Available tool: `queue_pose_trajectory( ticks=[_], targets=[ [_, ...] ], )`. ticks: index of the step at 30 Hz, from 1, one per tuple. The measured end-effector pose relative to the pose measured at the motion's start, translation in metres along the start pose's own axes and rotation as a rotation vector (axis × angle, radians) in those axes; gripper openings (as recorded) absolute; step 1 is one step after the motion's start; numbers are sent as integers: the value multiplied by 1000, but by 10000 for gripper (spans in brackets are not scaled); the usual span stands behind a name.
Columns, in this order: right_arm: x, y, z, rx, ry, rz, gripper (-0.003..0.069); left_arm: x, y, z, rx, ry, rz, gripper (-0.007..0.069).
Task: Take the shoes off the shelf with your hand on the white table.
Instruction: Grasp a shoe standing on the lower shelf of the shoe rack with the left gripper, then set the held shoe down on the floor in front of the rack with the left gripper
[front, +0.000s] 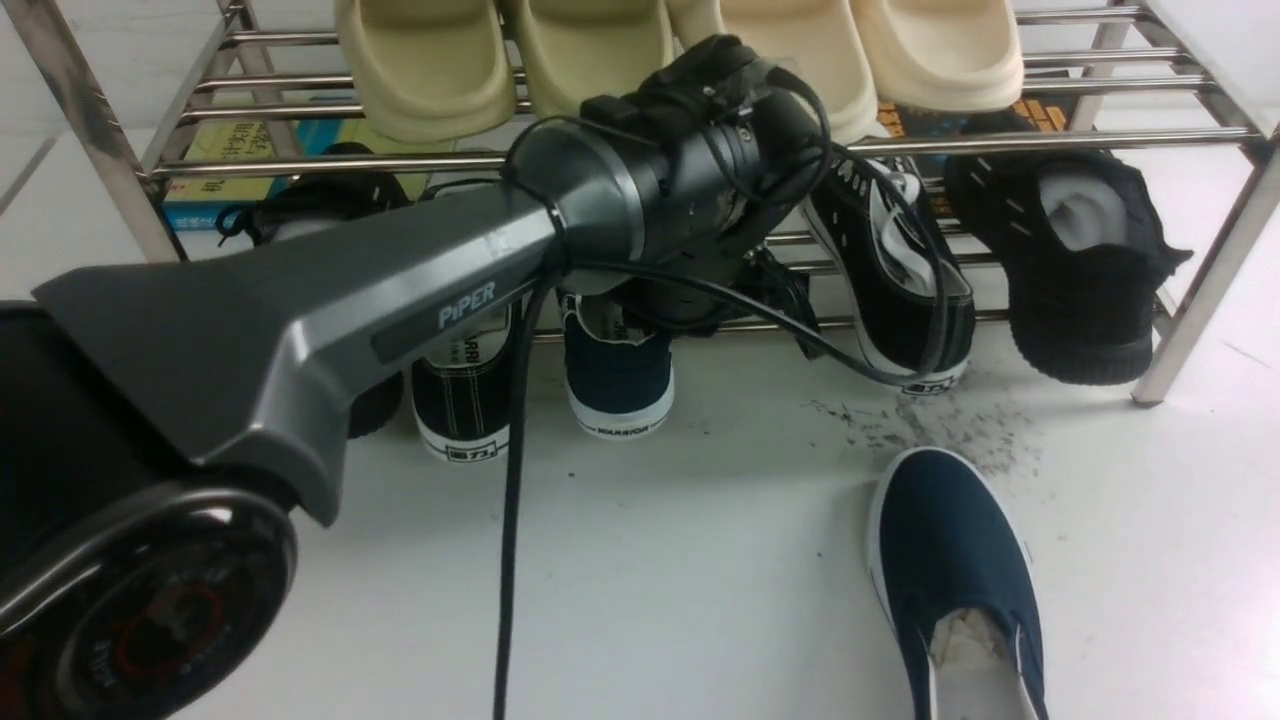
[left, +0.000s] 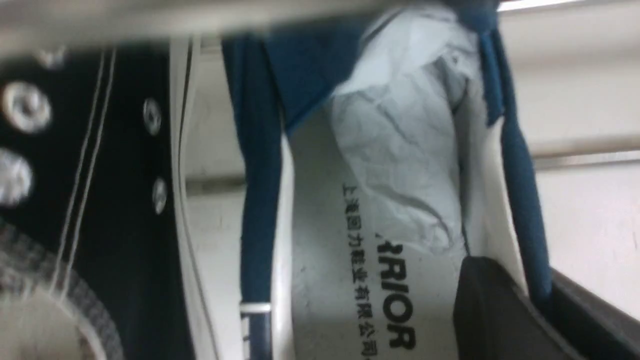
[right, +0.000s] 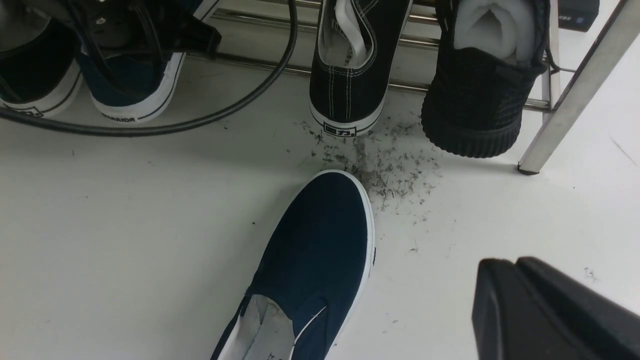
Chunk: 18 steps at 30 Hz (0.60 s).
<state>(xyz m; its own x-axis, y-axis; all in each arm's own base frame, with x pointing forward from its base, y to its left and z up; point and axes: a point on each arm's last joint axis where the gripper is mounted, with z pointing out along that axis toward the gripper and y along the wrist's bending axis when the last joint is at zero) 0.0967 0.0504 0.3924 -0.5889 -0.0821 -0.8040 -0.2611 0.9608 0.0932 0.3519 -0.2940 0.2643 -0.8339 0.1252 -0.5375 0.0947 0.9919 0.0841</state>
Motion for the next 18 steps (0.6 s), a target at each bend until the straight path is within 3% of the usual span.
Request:
queue_pose_trajectory(
  ticks=[8,12,18],
  targets=[
    [0,0,0,0,0,0,57,14,-14,-78,69,33,-8,33],
    [0,0,0,0,1,0,63,35,-37,-127,191,7,8,33],
    [4,-2,0,27,41,0,69,77,-73,-153,293,70,71,32]
  ],
)
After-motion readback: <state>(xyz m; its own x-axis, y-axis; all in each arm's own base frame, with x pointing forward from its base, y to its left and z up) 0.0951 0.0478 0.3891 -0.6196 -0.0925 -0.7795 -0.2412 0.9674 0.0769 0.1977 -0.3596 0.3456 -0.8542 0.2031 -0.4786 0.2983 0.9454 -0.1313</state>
